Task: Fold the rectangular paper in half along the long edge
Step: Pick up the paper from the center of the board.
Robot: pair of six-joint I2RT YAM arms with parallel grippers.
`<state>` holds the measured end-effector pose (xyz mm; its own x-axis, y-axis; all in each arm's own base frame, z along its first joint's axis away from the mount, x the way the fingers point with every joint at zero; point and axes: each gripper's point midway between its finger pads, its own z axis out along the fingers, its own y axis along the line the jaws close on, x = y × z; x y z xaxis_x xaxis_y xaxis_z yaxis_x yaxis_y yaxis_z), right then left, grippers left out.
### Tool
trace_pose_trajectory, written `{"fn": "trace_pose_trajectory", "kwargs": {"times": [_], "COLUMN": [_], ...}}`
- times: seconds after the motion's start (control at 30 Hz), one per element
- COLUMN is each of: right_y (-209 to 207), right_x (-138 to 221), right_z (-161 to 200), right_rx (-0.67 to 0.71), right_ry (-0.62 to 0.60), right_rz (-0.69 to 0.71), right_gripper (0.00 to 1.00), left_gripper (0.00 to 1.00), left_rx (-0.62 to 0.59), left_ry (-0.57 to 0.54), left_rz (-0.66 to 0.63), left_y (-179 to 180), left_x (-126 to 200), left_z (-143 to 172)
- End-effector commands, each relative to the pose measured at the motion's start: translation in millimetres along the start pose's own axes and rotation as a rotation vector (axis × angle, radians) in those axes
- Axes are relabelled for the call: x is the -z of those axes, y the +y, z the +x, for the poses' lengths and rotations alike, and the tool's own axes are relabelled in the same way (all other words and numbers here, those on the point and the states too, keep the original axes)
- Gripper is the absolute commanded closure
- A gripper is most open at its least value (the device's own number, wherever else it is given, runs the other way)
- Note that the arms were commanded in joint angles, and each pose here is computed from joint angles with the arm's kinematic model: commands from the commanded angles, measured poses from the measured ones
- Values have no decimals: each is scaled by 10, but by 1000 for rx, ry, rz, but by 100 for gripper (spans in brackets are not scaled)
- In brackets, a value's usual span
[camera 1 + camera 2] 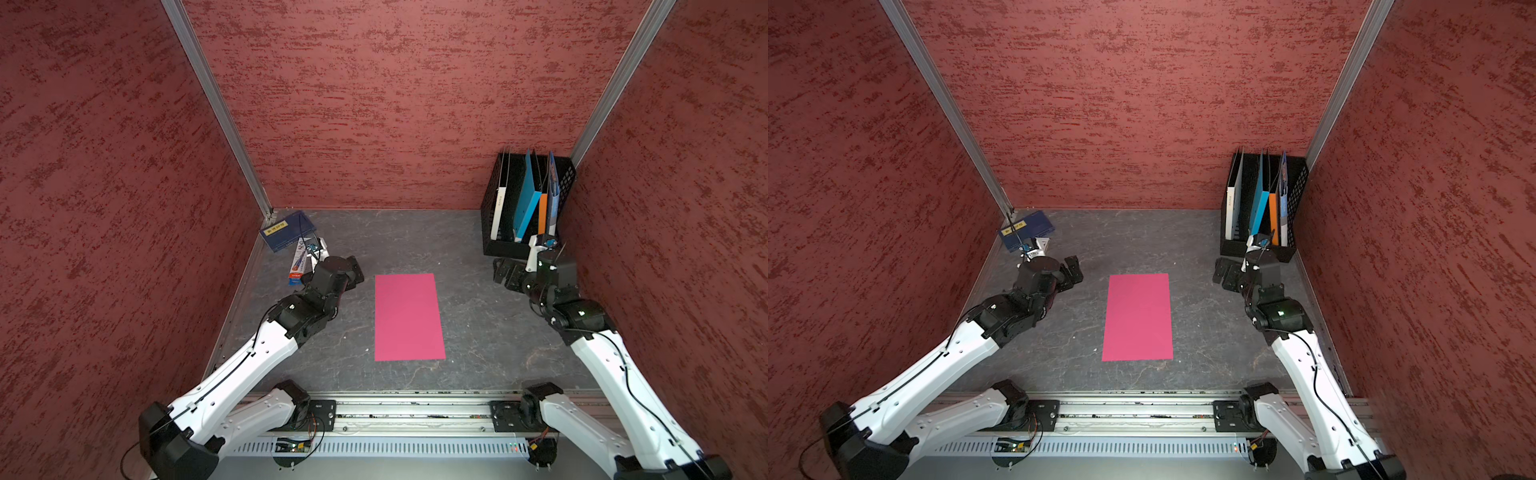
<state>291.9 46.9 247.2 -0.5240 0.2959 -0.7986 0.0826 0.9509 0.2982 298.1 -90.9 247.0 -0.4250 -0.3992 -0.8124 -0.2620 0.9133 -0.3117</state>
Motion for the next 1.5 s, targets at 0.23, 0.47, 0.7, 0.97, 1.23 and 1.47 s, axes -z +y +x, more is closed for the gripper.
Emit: {"fn": "trace_pose_trajectory", "kwargs": {"times": [0.23, 0.47, 0.7, 0.97, 1.23, 1.47], "right_y": [287, 126, -365, 554, 659, 586], "right_x": [-352, -425, -330, -720, -505, -458], "right_z": [156, 206, 646, 784, 1393, 1786], "right_rx": [186, 139, 43, 246, 144, 191], "right_ry": [238, 152, 111, 259, 431, 581], "right_rz": [120, 236, 346, 121, 70, 204], "right_gripper": [1, 1, 1, 1, 3, 23], "left_gripper": [0, 0, 0, 0, 1, 1], "left_rx": [-34, -163, -67, 69, 129, 120], "left_ry": [208, 335, 392, 557, 747, 873], "left_rz": [136, -96, 60, 137, 240, 297], "left_y": [-269, -189, -371, -311, -346, -312], "left_x": [-163, -559, -705, -469, 4, 85], "left_z": [400, 636, 727, 989, 1533, 1892]}}
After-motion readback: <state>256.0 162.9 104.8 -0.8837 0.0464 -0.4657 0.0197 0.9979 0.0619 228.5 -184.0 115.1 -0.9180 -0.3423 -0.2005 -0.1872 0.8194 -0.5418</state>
